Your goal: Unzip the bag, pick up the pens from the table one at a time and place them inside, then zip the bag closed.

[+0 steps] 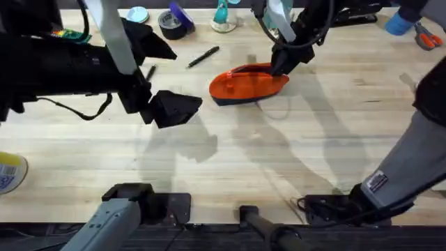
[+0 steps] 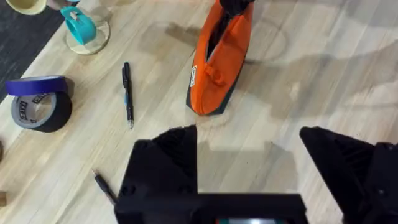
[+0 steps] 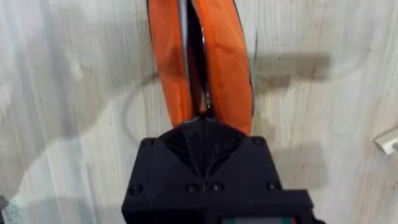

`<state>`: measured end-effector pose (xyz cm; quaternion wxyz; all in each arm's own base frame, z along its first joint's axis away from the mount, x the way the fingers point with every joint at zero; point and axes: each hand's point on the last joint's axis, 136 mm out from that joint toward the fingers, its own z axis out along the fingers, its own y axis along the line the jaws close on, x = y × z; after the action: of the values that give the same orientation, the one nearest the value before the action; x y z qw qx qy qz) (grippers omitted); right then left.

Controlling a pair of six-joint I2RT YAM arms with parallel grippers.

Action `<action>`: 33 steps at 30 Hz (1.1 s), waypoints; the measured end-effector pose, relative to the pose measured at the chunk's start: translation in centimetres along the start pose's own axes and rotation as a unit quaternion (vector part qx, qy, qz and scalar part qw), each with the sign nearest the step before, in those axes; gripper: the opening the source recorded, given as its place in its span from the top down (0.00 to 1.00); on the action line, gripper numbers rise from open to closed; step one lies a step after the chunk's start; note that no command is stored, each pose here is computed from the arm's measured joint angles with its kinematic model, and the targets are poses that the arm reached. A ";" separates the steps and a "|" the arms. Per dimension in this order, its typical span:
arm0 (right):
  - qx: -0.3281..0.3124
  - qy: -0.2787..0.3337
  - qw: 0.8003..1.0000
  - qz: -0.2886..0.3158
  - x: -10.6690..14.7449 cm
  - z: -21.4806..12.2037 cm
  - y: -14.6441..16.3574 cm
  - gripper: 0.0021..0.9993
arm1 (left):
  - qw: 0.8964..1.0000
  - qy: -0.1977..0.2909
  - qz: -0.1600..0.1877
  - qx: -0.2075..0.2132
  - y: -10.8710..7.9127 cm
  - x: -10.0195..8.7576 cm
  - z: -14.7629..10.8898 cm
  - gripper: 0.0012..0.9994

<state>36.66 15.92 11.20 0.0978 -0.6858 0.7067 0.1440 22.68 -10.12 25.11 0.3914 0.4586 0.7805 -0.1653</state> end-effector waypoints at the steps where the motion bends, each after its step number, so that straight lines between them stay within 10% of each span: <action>1: -0.002 0.000 1.000 0.001 0.0 0.1 0.0 0.97 | 1.000 0.000 0.000 0.000 0.0 0.0 0.0 0.01; 33: -0.024 -0.003 1.000 0.009 0.4 1.8 -0.1 0.93 | 1.000 0.000 0.000 0.000 0.0 0.0 0.0 0.01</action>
<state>36.63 16.18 9.42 0.0818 -0.6812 0.7089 0.1635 22.68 -10.12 25.11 0.3914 0.4586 0.7805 -0.1653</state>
